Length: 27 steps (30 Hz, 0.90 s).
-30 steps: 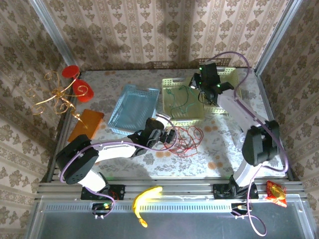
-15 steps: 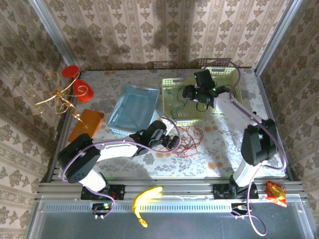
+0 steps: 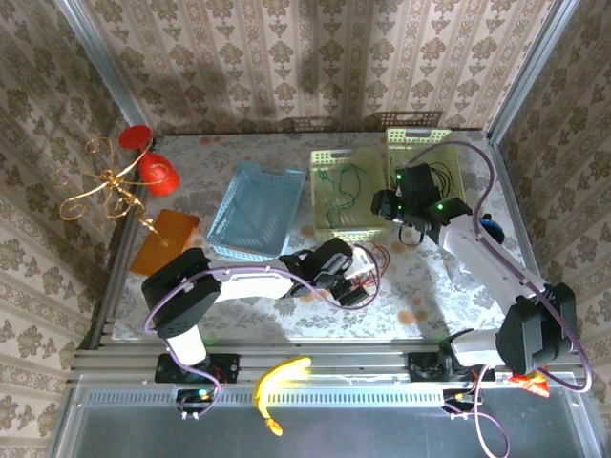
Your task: Untangle the cables
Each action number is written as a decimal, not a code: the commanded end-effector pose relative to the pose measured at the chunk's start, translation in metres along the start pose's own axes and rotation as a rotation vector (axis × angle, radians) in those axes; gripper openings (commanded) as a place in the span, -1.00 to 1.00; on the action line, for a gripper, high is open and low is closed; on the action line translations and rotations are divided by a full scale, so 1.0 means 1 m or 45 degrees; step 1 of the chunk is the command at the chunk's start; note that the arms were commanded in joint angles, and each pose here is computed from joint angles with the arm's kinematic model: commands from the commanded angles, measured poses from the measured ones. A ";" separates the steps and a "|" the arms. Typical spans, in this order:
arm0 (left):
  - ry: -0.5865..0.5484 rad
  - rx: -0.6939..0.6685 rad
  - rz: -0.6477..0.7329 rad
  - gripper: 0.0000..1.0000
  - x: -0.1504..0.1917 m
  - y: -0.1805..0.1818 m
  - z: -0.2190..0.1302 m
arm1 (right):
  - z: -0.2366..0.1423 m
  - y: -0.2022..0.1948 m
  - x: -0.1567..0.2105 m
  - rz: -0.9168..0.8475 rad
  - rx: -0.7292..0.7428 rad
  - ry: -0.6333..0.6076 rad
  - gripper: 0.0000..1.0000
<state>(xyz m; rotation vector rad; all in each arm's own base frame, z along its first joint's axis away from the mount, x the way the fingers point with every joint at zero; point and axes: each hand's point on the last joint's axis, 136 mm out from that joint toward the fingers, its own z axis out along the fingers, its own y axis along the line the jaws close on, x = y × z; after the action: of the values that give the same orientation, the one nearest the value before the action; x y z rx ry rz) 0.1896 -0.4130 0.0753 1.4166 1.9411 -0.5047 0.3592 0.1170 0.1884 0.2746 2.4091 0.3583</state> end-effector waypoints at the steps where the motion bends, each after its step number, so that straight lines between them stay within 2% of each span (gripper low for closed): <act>1: 0.060 0.021 0.110 0.92 0.004 -0.006 -0.001 | -0.009 -0.011 0.005 -0.016 0.053 -0.014 -0.02; 8: 0.093 0.153 0.224 0.91 -0.002 -0.022 0.004 | -0.011 -0.014 0.004 -0.027 0.068 -0.021 -0.03; 15: 0.126 0.275 0.235 0.89 -0.005 -0.037 0.016 | -0.016 -0.018 0.002 -0.074 0.107 -0.006 -0.03; 20: 0.254 0.289 0.251 0.78 0.012 -0.044 0.037 | -0.016 -0.022 0.004 -0.065 0.118 0.002 -0.04; 21: 0.295 0.275 0.279 0.69 0.019 -0.045 0.040 | -0.016 -0.023 0.004 -0.062 0.117 0.004 -0.04; 24: 0.335 0.209 0.320 -0.19 0.027 -0.043 0.042 | -0.017 -0.026 0.006 -0.046 0.117 -0.003 -0.04; 27: 0.305 0.120 0.325 -0.96 0.022 -0.032 0.036 | -0.018 -0.028 0.008 -0.028 0.115 -0.009 -0.04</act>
<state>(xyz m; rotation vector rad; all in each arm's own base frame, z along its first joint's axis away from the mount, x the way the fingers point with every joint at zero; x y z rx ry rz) 0.1624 -0.4456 0.0297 1.8152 1.9074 -0.4256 0.3441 0.0983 0.1825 0.2613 2.4427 0.2624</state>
